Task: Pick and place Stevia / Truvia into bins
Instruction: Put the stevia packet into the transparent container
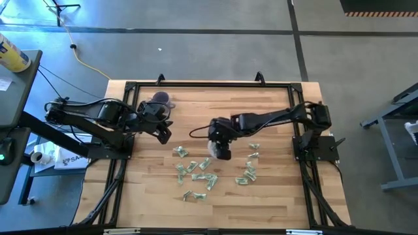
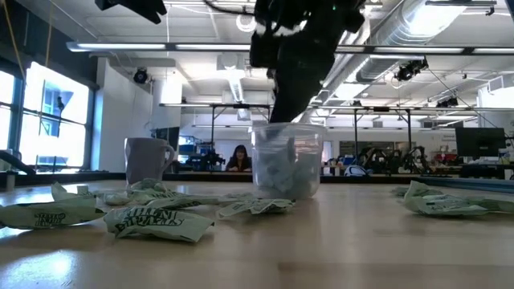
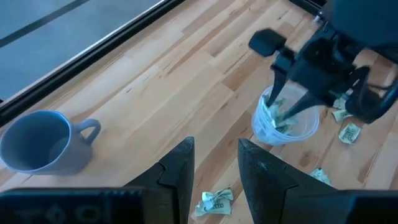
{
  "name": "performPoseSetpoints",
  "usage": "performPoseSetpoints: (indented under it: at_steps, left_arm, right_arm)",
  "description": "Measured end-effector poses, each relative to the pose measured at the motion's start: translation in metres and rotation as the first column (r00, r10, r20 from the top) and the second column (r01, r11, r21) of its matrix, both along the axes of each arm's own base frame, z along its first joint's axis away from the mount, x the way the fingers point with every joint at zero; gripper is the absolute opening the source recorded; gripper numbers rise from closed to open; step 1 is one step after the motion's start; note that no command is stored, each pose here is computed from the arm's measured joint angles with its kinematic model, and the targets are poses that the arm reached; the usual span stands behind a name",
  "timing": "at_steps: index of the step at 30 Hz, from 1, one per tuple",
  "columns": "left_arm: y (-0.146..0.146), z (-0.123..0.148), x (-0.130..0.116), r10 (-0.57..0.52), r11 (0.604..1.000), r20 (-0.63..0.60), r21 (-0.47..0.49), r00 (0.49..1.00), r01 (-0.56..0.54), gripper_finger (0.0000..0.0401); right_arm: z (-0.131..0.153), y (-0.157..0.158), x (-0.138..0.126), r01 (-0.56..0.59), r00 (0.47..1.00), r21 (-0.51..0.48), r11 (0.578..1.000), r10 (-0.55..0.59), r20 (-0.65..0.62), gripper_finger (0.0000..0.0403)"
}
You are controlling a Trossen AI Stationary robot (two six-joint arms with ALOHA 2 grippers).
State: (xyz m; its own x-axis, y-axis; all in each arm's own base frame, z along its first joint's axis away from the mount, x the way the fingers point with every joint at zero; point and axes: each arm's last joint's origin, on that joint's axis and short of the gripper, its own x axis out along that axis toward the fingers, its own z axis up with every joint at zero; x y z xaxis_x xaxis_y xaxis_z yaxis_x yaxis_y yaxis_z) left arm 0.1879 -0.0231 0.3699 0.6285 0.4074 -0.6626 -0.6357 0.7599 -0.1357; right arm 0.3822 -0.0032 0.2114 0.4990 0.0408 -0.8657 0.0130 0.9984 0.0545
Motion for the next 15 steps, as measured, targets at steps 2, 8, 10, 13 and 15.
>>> performPoseSetpoints:
  at_steps: [2,8,10,13,15]
  left_arm:
    - [0.0,0.0,0.0,0.003,1.0,0.001,0.003,1.0,-0.003,0.0156]
    - [0.0,0.0,0.0,0.005,1.0,0.001,0.005,1.0,-0.005,0.0156]
    - [0.0,0.0,0.0,0.006,1.0,0.003,0.004,1.0,-0.006,0.0156]
    - [0.0,0.0,0.0,0.007,1.0,0.004,0.003,1.0,-0.007,0.0156]
    - [0.0,0.0,0.0,0.009,1.0,0.005,0.001,1.0,-0.009,0.0156]
  right_arm:
    - [0.005,-0.001,-0.003,-0.001,1.0,-0.022,1.0,0.0,-0.002,0.0133]
    - [0.007,0.003,-0.018,-0.012,0.993,-0.028,1.0,0.009,-0.118,0.0133]
    - [0.006,0.008,-0.02,-0.043,0.99,-0.036,0.998,0.038,-0.137,0.0133]
    - [0.006,0.019,-0.02,-0.098,0.986,-0.043,0.994,0.091,-0.137,0.0133]
    - [0.006,0.024,-0.02,-0.116,0.985,-0.044,0.992,0.109,-0.137,0.0133]
